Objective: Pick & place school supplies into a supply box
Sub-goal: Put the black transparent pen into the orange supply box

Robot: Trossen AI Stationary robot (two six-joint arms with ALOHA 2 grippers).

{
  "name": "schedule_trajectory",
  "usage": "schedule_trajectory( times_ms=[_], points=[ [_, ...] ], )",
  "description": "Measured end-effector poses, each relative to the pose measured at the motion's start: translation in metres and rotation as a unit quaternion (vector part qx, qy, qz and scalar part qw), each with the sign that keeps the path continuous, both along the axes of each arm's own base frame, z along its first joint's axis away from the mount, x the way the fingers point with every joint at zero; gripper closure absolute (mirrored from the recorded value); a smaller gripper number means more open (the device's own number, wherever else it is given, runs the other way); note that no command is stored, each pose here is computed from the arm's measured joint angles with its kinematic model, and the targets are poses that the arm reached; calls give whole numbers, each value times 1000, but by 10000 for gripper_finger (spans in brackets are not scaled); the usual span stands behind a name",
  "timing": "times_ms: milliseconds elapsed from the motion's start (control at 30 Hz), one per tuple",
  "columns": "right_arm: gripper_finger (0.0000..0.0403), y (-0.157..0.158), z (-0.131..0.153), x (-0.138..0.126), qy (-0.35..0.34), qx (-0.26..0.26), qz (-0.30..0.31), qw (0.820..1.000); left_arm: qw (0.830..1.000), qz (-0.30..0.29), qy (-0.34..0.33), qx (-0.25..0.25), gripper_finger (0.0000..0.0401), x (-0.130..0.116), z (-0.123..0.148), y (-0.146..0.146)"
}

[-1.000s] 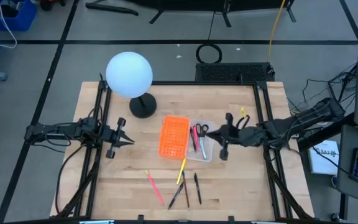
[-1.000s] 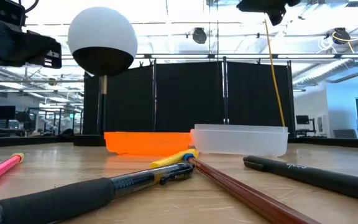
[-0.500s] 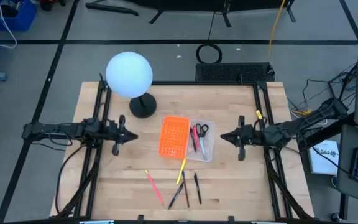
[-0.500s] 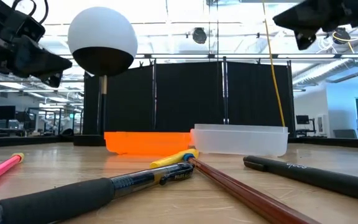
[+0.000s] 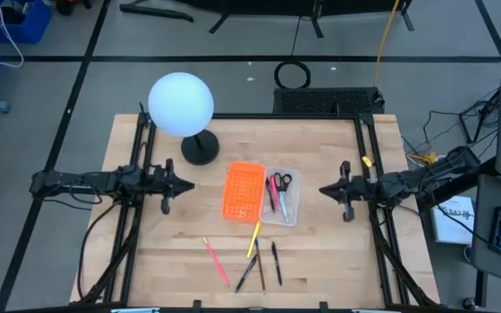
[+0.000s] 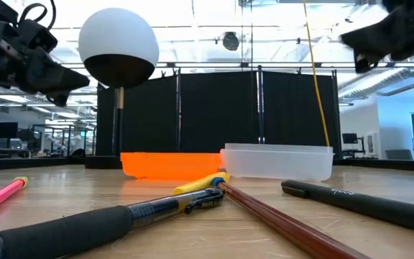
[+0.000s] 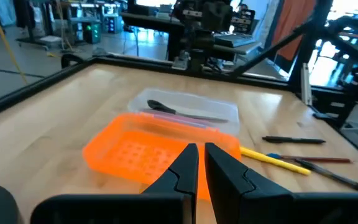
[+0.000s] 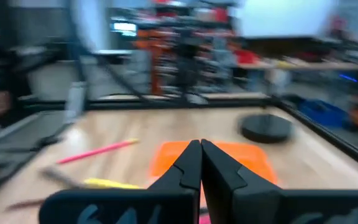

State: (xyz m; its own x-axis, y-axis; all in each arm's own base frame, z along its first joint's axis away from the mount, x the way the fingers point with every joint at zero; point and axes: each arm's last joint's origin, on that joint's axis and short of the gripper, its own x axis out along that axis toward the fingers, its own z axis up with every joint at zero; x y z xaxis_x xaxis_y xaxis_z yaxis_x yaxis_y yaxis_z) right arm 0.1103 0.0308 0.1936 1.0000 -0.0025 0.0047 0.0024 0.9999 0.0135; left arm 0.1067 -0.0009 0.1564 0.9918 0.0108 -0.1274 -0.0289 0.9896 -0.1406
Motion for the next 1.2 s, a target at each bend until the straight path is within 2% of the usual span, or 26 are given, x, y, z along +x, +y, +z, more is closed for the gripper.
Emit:
schedule_trajectory(
  times_ms=[67, 167, 267, 400, 500, 633, 733, 867, 933, 1033, 1200],
  points=[
    [402, 0, 2, -4, -16, -11, 30, 999, 1000, -7, 3, -8, 364, 0, 0, 0],
    [402, -3, 4, -10, -50, -10, 28, 998, 1000, -18, 5, -8, 364, 0, -1, -1],
    [402, -5, 3, -13, -65, -33, 26, 997, 1000, -21, 5, -10, 364, 0, -1, -1],
    [403, -5, -3, -14, -74, -82, 20, 994, 997, -1, 7, -78, 364, 0, -1, -1],
    [403, -5, -5, -14, -91, -91, 17, 992, 993, 7, 15, -115, 364, 1, -3, -1],
    [403, -6, 1, -15, -128, -90, 11, 988, 983, 55, 64, -161, 384, 6, -13, 0],
    [403, -5, -5, -14, -99, -77, 17, 992, 970, 87, 110, -197, 395, 11, -23, -2],
    [403, -5, -5, -14, -100, -49, 20, 994, 961, 100, 145, -212, 397, 20, -30, -10],
    [403, -5, -5, -14, -98, -47, 21, 994, 960, 96, 157, -211, 397, 28, -24, -19],
    [403, -5, -3, -14, -109, -58, 29, 992, 963, 78, 159, -202, 398, 47, -2, -40],
    [403, -5, -2, -14, -115, -68, 31, 991, 974, 28, 156, -160, 399, 82, 41, -95]
  ],
)
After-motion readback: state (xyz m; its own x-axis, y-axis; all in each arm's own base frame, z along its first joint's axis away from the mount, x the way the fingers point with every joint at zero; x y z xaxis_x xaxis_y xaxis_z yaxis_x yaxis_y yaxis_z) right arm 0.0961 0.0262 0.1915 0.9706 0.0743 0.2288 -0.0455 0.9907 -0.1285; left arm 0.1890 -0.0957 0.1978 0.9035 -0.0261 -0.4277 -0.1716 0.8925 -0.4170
